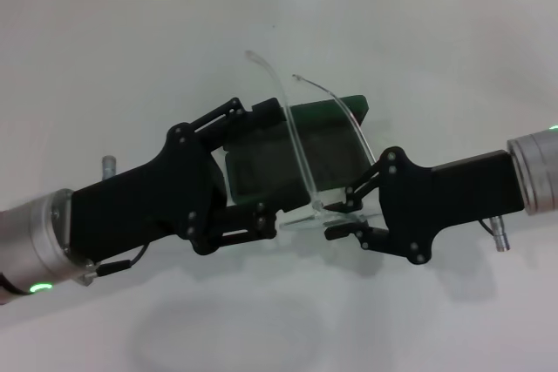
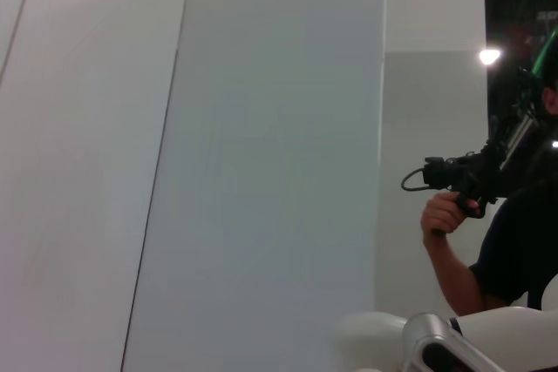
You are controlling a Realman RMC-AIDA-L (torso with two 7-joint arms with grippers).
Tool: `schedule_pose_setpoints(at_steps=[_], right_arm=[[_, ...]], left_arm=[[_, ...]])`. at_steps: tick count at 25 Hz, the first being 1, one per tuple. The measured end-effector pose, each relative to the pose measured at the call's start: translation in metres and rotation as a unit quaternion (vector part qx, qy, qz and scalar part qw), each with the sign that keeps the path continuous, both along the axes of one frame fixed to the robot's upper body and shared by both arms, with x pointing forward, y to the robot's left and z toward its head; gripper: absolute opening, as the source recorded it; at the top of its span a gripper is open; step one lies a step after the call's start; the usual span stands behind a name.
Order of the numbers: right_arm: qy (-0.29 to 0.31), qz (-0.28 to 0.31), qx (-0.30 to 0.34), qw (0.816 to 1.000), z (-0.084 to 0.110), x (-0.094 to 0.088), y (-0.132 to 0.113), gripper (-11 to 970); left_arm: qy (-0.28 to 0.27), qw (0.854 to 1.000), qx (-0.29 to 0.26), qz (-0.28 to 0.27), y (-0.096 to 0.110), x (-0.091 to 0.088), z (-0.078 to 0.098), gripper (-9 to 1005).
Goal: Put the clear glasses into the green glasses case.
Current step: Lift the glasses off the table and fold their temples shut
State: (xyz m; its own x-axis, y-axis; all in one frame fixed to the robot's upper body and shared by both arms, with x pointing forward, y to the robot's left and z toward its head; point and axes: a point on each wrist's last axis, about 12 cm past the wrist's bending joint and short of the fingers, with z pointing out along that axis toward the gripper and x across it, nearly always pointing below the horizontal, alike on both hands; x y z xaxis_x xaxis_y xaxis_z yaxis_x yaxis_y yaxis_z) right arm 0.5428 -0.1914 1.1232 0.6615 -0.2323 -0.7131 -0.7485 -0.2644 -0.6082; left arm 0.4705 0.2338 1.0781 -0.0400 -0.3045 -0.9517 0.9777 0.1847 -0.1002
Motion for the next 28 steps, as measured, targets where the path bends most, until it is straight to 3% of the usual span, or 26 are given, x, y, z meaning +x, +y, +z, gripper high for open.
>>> schedule_pose_setpoints(at_steps=[12, 28], right_arm=[[-0.011, 0.022, -0.022, 0.999, -0.002, 0.001, 0.015, 137], [-0.048, 0.039, -0.014, 0.998, 0.003, 0.002, 0.023, 144]], left_arm=[[-0.003, 1.000, 0.003, 0.003, -0.002, 0.003, 0.000, 862], [0.066, 0.996, 0.053, -0.029, -0.011, 0.019, -0.003, 862]])
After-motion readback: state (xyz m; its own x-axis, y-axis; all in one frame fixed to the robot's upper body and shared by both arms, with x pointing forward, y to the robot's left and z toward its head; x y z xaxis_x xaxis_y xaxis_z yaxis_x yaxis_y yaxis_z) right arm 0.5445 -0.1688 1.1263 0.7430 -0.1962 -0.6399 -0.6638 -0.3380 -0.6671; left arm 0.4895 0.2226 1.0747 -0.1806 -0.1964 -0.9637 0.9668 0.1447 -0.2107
